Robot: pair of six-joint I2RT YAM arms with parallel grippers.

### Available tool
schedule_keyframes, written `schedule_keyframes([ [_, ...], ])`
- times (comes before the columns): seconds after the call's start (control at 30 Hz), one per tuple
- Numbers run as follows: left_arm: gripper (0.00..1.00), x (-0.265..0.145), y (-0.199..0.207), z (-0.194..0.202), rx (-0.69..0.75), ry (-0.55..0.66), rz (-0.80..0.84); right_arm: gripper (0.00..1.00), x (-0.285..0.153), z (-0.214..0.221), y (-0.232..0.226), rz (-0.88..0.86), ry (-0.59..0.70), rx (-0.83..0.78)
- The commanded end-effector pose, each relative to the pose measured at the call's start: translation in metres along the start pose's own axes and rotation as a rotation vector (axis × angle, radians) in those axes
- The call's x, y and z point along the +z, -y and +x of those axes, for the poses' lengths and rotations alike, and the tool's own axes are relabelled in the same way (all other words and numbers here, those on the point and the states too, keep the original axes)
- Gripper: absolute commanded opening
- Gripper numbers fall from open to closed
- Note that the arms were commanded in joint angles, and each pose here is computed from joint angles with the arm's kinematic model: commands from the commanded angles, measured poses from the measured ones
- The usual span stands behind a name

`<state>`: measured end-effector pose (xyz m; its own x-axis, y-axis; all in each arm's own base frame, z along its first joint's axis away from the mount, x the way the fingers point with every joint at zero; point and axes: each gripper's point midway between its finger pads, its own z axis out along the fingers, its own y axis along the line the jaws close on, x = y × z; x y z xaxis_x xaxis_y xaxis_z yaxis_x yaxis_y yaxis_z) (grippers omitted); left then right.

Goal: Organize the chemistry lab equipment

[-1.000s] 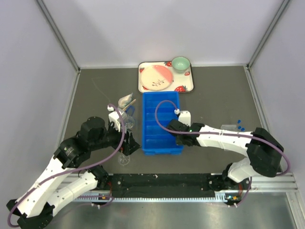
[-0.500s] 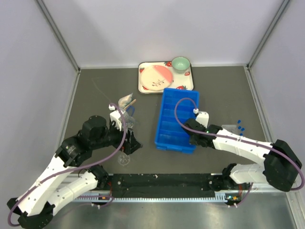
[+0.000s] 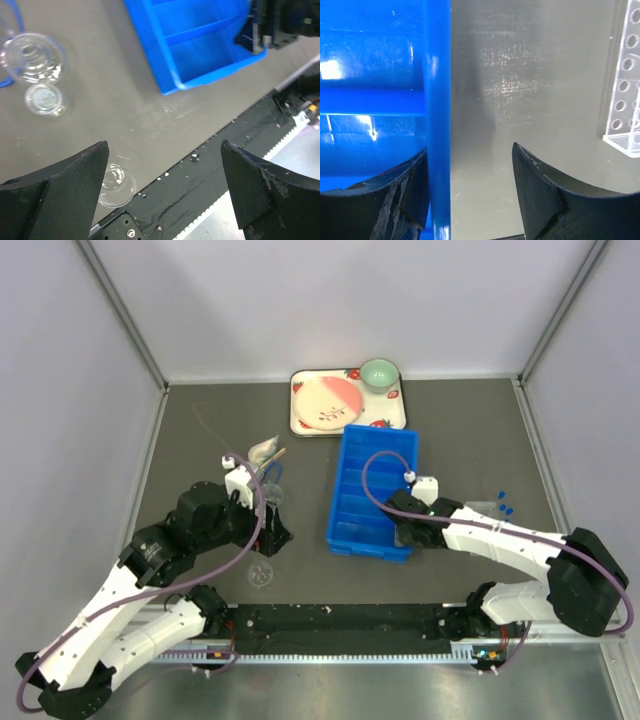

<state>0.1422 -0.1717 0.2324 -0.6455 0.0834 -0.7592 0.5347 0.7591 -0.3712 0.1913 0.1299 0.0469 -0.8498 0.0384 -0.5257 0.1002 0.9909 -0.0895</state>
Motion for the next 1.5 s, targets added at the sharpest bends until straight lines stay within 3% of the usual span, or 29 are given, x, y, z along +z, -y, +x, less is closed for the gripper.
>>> schedule_keyframes([
  [0.0,0.99,-0.002,-0.028,-0.017,-0.051,0.048,-0.189,0.62,-0.026,-0.036,0.005,0.008,0.091,-0.013],
  [0.4,0.99,0.051,-0.081,-0.025,-0.104,-0.051,-0.429,0.63,-0.113,-0.125,-0.014,-0.136,0.312,-0.007],
  [0.83,0.98,0.106,-0.146,-0.032,-0.202,-0.121,-0.591,0.64,-0.119,-0.131,-0.032,-0.176,0.357,-0.070],
  [1.13,0.98,0.143,-0.163,-0.027,-0.226,-0.166,-0.610,0.69,-0.110,-0.122,-0.032,-0.188,0.358,-0.077],
  [1.47,0.98,0.157,-0.179,-0.023,-0.230,-0.201,-0.650,0.72,-0.099,-0.112,-0.031,-0.188,0.347,-0.089],
])
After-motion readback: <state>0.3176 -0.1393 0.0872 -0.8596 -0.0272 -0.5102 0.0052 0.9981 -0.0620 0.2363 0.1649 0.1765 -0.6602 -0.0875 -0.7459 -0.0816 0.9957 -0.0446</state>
